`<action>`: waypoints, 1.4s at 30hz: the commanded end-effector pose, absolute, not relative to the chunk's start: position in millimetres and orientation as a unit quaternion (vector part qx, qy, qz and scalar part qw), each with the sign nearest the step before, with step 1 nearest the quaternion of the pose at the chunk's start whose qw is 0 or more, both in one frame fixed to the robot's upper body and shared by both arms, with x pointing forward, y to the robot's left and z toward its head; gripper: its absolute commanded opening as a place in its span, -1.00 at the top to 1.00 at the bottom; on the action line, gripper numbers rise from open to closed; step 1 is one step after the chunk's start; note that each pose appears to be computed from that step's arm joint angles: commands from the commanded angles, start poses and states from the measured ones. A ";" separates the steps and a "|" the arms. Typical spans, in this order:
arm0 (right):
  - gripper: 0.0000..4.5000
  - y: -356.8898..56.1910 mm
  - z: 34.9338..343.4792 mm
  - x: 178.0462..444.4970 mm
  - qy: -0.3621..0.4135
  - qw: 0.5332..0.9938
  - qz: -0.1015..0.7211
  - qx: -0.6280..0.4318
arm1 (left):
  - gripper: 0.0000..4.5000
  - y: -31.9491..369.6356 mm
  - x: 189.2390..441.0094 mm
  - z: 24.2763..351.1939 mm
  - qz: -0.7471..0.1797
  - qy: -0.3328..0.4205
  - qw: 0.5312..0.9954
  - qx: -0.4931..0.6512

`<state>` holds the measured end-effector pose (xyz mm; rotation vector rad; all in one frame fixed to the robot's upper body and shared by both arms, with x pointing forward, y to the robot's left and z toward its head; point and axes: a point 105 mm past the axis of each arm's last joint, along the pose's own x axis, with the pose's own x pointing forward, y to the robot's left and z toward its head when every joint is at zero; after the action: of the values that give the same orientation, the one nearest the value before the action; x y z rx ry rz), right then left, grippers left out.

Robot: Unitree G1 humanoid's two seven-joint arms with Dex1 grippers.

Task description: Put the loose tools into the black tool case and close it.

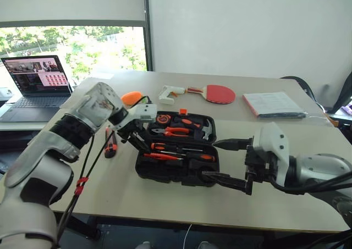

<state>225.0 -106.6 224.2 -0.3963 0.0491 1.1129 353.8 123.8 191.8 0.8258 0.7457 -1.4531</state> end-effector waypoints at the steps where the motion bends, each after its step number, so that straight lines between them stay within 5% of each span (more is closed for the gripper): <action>1: -1.00 -105.7 232.4 224.5 -0.001 0.829 0.523 -0.198 | 0.55 118.1 358.9 192.5 -0.629 0.296 0.613 0.375; 4: -1.00 -105.9 232.3 224.6 0.000 0.829 0.523 -0.198 | 0.96 111.7 359.8 185.5 -0.633 0.292 0.609 0.379; 42: -1.00 -107.1 232.8 225.7 0.003 0.834 0.524 -0.174 | 0.96 115.5 366.9 149.8 -0.619 0.313 0.604 0.392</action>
<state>226.1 -106.9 222.1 -0.3552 0.0581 1.1219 367.7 113.6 150.0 0.8971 0.7188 -1.4362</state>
